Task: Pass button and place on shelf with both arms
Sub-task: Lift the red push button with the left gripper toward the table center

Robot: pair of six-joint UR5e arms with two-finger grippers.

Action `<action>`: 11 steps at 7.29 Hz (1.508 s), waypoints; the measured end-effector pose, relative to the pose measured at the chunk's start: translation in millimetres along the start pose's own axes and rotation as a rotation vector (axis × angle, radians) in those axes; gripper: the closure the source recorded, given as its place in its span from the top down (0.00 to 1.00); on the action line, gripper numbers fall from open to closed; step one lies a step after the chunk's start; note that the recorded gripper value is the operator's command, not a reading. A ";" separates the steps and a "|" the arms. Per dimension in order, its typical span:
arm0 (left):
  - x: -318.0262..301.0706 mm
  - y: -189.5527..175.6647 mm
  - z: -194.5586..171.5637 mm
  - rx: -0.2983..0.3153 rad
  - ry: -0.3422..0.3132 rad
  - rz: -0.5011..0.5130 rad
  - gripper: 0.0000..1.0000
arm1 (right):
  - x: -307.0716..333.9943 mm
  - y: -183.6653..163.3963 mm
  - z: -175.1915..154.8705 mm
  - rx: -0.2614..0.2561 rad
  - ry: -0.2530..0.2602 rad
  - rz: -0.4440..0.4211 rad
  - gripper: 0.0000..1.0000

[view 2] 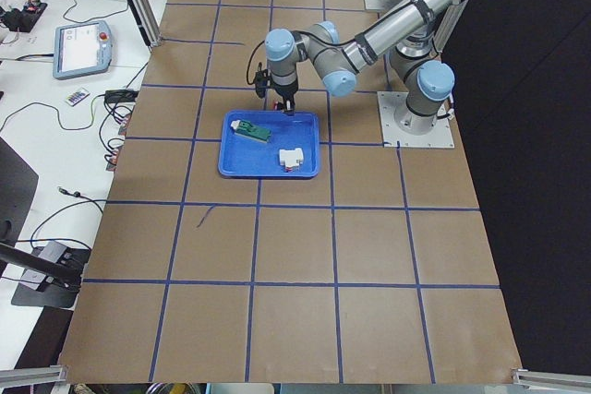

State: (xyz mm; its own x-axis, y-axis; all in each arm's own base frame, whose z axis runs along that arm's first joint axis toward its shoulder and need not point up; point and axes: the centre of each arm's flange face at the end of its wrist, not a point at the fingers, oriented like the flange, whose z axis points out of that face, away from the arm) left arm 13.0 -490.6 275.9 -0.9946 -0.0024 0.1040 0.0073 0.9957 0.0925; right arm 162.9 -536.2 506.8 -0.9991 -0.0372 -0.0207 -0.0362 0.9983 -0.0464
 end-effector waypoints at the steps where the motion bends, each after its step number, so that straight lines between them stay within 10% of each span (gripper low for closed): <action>1: 56.8 -10.7 -34.9 0.010 0.003 0.112 0.00 | 0.0 0.0 0.0 0.000 0.000 0.001 1.00; 7: 375.8 83.7 -111.5 0.086 -0.038 1.127 0.00 | 55.1 -11.8 -10.6 0.028 0.005 0.083 1.00; 11: 409.9 83.8 -108.0 0.211 0.024 1.434 0.00 | 190.3 -2.8 -7.5 -0.048 -0.166 0.226 1.00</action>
State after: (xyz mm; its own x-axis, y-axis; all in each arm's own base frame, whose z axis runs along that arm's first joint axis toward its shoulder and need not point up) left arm -382.9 -418.2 433.3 -0.1431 0.9897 -0.0036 0.9590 0.1377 -0.2475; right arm -27.2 -545.7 510.4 -0.9648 0.1831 -0.1889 0.1816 0.9831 0.0251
